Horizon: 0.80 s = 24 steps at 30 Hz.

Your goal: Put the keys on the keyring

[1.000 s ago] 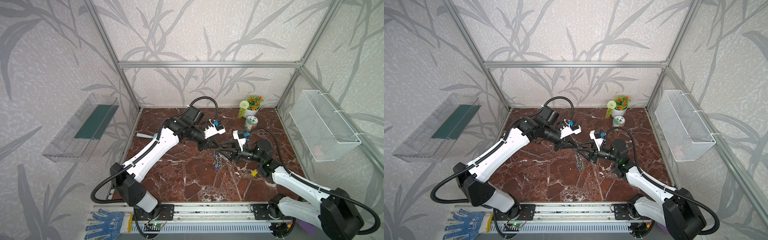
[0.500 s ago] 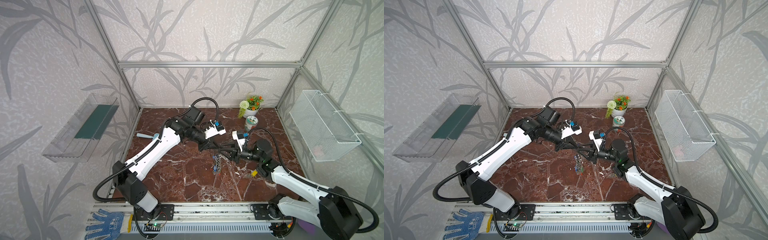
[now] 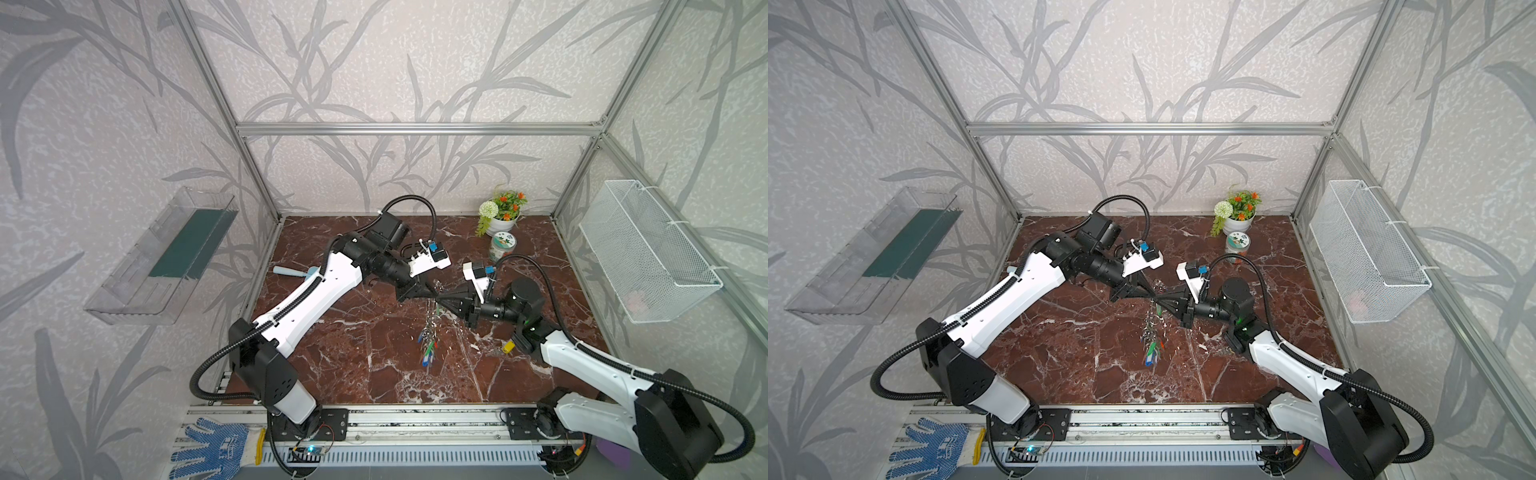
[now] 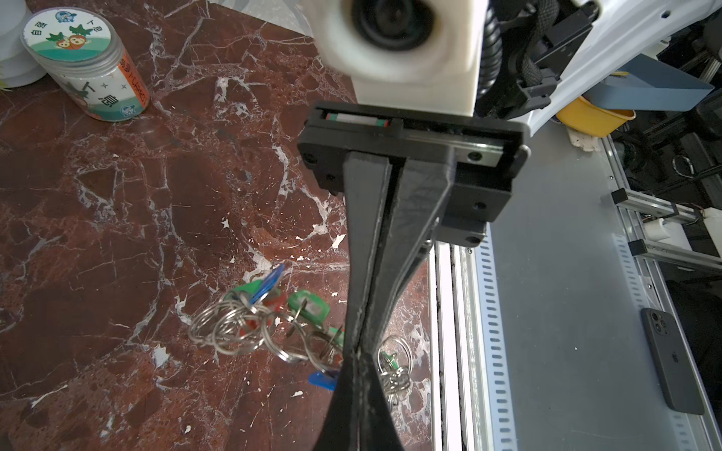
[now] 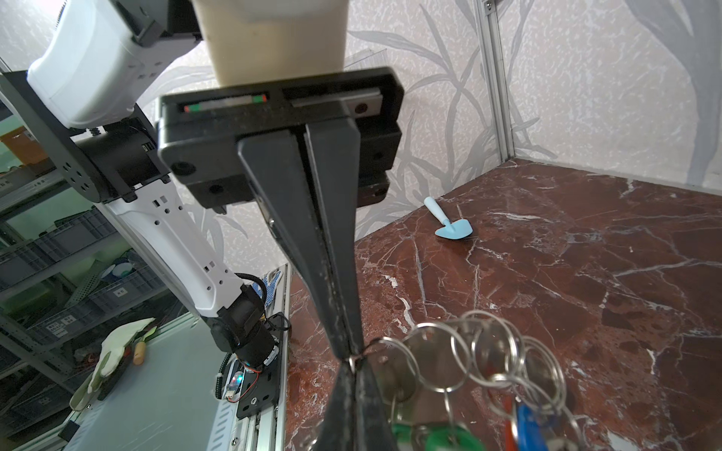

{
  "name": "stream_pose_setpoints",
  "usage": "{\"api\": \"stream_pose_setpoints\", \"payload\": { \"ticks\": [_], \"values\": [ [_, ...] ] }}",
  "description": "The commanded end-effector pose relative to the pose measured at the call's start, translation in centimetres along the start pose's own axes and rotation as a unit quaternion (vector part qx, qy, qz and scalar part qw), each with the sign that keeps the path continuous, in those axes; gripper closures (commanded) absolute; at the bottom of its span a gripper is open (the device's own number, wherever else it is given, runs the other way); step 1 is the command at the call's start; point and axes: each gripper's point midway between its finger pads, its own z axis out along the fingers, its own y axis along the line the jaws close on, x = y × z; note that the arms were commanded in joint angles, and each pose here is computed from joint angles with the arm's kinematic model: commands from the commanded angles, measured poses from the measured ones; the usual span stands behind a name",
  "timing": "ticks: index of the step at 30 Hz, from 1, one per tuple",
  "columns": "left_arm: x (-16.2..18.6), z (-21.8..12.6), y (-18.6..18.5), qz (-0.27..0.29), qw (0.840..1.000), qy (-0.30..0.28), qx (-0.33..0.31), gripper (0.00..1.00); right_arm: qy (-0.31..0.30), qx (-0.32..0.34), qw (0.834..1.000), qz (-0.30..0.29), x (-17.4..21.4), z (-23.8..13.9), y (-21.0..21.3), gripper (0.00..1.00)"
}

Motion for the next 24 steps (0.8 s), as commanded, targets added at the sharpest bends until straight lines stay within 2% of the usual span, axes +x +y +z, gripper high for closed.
{"api": "stream_pose_setpoints", "payload": {
  "ticks": [1, 4, 7, 9, 14, 21, 24],
  "values": [
    [-2.4, -0.9, -1.7, 0.024, 0.998, -0.044, 0.034, 1.0, -0.025, -0.011, 0.999, -0.023, -1.7, 0.2, 0.8, 1.0],
    [-2.8, -1.2, -1.3, 0.011, 0.998, -0.06, 0.03, 1.0, -0.028, -0.012, 0.999, -0.023, -1.9, 0.1, 0.9, 1.0],
    [-3.6, -2.0, -1.1, -0.006, 0.995, -0.093, 0.027, 0.9, -0.034, -0.004, 0.999, -0.024, -2.0, -0.1, 0.8, 1.0],
    [-4.3, -2.8, -1.0, -0.015, 0.992, -0.125, 0.017, 0.78, -0.039, 0.002, 0.999, -0.025, -2.1, -0.2, 0.7, 1.0],
    [-5.2, -5.4, -0.2, -0.047, 0.975, -0.217, -0.017, 0.64, -0.047, 0.004, 0.999, -0.022, -2.3, -0.4, 0.7, 1.0],
    [-2.8, -7.1, 0.0, -0.091, 0.947, -0.297, -0.08, 0.53, -0.054, 0.004, 0.998, -0.017, -2.4, -0.4, 0.7, 1.0],
    [-0.9, -7.2, 0.1, -0.102, 0.936, -0.318, -0.111, 0.53, -0.057, 0.0, 0.998, -0.01, -2.4, -0.3, 0.6, 1.0]
  ]
}}
